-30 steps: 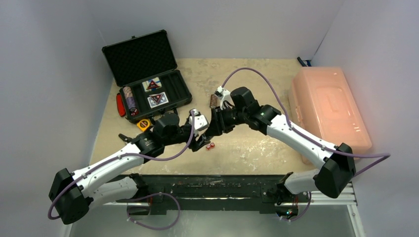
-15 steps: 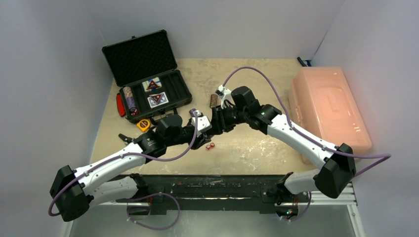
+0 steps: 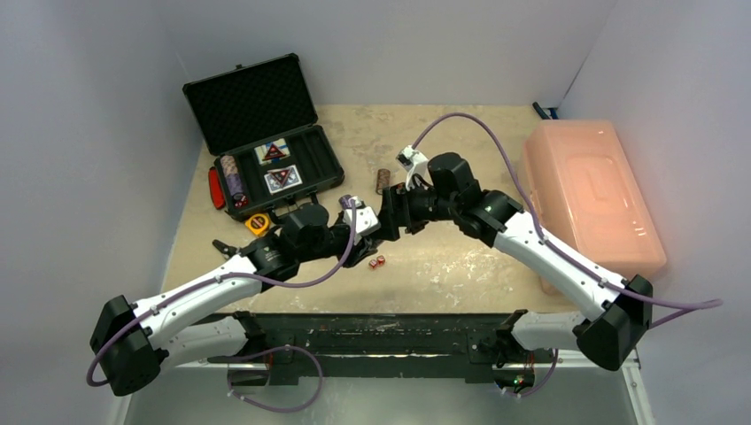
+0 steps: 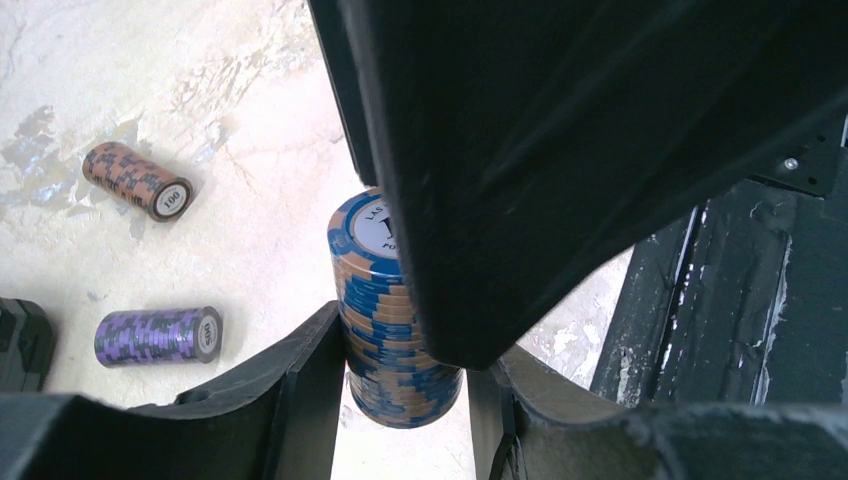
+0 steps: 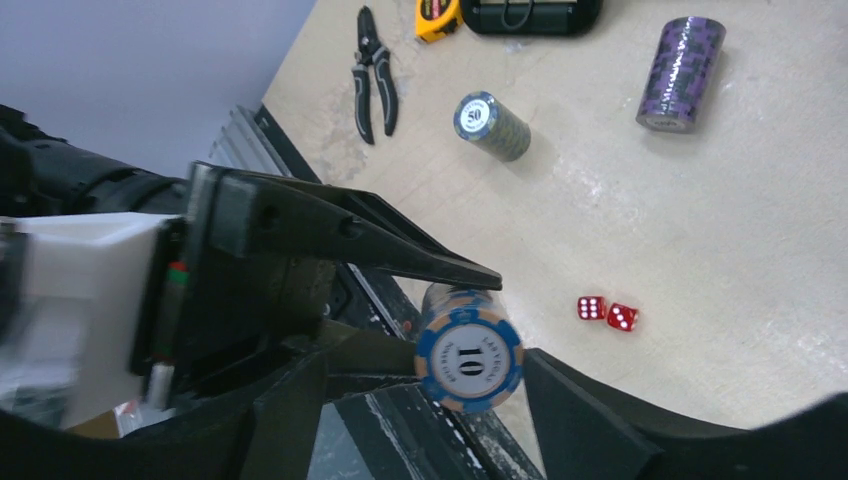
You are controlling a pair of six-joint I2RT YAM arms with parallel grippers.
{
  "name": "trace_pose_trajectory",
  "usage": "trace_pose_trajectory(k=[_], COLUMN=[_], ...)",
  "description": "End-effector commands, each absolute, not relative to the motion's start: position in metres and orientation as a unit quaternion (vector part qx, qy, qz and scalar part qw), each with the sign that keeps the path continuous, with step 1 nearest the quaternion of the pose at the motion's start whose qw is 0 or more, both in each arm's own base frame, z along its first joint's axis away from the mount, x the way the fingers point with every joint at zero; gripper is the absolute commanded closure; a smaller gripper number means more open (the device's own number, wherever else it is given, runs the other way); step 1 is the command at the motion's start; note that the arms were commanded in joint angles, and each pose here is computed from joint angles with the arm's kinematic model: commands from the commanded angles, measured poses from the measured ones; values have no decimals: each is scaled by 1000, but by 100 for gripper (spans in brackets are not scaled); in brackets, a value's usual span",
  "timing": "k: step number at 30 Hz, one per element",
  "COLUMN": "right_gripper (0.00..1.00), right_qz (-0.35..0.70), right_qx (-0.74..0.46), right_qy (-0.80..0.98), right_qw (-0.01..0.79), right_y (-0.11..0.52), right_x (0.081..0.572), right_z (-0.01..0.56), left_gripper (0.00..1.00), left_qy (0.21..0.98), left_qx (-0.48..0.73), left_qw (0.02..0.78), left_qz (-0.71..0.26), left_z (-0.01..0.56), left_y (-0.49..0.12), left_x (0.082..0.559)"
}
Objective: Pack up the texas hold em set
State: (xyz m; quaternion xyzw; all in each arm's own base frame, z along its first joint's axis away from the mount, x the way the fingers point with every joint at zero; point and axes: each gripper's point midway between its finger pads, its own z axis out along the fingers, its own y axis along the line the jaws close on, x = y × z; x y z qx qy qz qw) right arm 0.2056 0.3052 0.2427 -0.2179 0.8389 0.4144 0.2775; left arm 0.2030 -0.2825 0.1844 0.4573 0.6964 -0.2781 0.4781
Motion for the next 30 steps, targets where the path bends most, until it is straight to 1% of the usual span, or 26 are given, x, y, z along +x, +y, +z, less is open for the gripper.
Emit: trace_pose_trajectory(k=[1,2,3,4,18,24,30], right_gripper=[10,5,2,1,1,1,1], right_qz=[427,424,418,415,352,327,313], right_qx=[-211,-208,-202,-198,-126,-104,-95], right_qy=[810,811,812,812,827,834,840], right_qw=[342,347,354,359,419,432,432], right_y=[304,302,299,297,260,246,241], right_x=[214,214,216,217,230,233,235], right_z=[289,290,291,292,301,300,296], left_gripper=[100,100,100,100,100,100,100], left_qy=[690,693,695,700,757,789,828], left_qx=[431,427,425,420,342,261,174], left_qw=[513,514,514,515,520,521,516], left_qz=[-274,-270,-267,-262,-197,-195,-133], left_z=[215,215,215,215,217,229,236], left_y=[-286,-285,-284,-282,-253,-230,-204], left_x=[216,218,218,220,249,274,312])
